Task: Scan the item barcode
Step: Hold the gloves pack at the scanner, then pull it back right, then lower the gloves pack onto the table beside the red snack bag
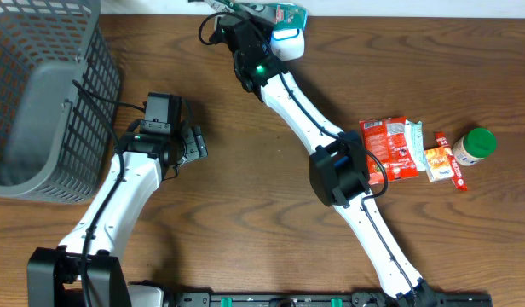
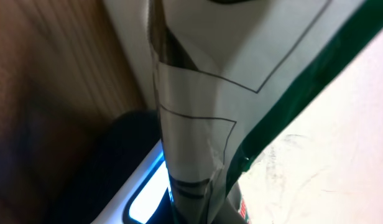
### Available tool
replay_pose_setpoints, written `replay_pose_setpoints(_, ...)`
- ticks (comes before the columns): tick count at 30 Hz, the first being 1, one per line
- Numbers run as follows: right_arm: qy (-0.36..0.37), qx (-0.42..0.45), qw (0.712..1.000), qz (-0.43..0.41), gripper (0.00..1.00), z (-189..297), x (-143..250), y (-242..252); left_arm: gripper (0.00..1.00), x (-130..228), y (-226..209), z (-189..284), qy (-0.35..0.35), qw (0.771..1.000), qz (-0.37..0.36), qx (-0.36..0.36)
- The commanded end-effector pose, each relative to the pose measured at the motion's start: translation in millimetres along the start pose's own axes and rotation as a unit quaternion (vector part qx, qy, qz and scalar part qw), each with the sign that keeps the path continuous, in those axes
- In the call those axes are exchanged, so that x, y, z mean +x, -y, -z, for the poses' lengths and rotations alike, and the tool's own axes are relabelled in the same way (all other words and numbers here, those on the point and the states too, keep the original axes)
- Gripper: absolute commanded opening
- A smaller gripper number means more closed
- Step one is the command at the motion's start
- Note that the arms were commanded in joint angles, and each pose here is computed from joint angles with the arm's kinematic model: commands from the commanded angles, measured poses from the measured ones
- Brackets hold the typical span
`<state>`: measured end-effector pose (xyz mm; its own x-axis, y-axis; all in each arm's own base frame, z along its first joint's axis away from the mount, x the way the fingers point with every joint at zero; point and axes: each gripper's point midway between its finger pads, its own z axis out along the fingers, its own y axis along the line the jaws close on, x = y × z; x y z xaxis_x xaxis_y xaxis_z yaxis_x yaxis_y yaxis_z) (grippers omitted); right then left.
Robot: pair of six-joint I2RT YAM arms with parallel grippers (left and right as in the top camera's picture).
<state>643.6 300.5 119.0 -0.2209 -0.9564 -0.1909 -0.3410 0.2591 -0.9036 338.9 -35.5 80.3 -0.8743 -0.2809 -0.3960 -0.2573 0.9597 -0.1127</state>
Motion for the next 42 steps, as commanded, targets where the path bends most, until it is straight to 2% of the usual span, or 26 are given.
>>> replay_pose_setpoints(1,0.013,0.021,0.999,-0.044,0.01,20,-11,35,0.84,-1,-2,0,0.002,1.000,-0.002,-0.004)
replay_pose_setpoints(11,0.019,0.024,0.995,-0.090,0.01,25,-15,41,0.84,-1,-2,0,0.002,1.000,-0.002,-0.004)
replay_pose_setpoints(20,0.030,0.039,0.978,-0.201,0.01,71,-6,121,0.84,-1,-2,0,0.002,1.000,-0.002,-0.004)
replay_pose_setpoints(25,0.021,-0.023,0.960,-0.279,0.01,114,17,149,0.84,-1,-2,0,0.002,1.000,-0.002,-0.004)
replay_pose_setpoints(31,-0.018,-0.154,0.919,-0.362,0.01,168,65,152,0.84,-1,-2,0,0.002,1.000,-0.002,-0.004)
replay_pose_setpoints(35,-0.048,-0.269,0.870,-0.410,0.01,195,101,139,0.84,-1,-2,0,0.002,1.000,-0.002,-0.004)
replay_pose_setpoints(38,-0.075,-0.335,0.837,-0.427,0.01,201,131,128,0.84,-1,-2,0,0.002,1.000,-0.002,-0.004)
replay_pose_setpoints(42,-0.148,-0.376,0.802,-0.440,0.01,201,180,111,0.84,-1,-2,0,0.002,1.000,-0.002,-0.004)
